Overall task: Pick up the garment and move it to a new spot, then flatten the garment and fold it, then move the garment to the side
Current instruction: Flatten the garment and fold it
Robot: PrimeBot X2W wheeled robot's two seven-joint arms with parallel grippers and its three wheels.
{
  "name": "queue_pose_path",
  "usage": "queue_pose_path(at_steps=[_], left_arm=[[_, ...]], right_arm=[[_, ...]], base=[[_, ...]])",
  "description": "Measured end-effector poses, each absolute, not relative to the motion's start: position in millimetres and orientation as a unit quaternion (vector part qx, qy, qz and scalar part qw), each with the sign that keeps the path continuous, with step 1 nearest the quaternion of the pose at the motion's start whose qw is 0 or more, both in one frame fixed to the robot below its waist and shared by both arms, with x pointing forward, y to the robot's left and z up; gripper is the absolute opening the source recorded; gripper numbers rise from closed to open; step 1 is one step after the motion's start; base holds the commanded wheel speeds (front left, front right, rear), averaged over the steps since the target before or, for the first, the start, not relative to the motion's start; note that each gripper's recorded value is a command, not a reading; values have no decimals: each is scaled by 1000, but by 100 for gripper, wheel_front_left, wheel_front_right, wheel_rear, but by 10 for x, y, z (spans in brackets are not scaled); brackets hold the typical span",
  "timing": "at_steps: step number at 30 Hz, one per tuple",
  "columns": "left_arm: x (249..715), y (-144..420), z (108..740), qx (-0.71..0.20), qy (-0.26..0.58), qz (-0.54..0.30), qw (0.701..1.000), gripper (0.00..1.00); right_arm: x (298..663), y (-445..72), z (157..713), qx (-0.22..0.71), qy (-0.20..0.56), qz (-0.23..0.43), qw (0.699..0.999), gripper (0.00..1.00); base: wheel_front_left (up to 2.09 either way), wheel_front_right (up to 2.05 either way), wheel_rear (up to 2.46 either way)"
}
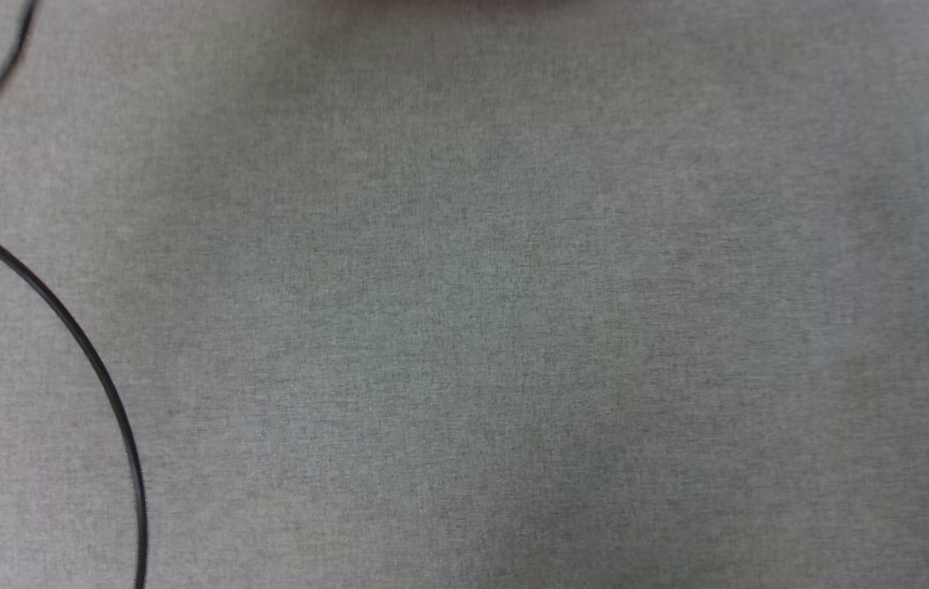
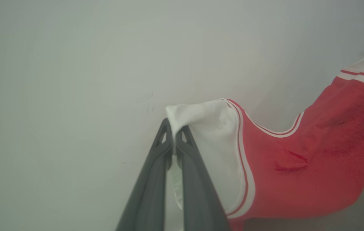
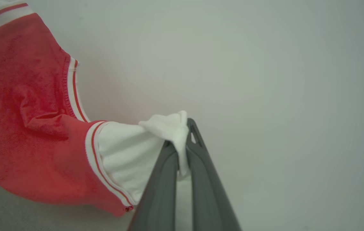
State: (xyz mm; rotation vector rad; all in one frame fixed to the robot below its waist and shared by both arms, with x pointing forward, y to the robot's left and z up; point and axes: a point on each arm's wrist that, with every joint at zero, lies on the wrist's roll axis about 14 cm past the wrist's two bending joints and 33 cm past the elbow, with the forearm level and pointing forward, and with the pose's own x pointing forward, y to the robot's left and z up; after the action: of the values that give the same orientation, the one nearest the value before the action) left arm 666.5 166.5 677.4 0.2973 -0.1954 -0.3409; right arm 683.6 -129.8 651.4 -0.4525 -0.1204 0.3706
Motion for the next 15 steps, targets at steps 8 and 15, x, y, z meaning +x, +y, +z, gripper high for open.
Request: queue_pose_path(at_steps=[8, 15], left_arm=[[6108, 1712, 5843, 94, -25, -187, 978, 0], [5288, 1902, 5015, 37, 60, -152, 986, 0]], right_arm=[[6274, -1249, 5652, -193, 14, 228, 954, 0], [5530, -1375, 4991, -182, 87, 260, 944, 0]], base=[[0, 0, 0], [0, 0, 0]])
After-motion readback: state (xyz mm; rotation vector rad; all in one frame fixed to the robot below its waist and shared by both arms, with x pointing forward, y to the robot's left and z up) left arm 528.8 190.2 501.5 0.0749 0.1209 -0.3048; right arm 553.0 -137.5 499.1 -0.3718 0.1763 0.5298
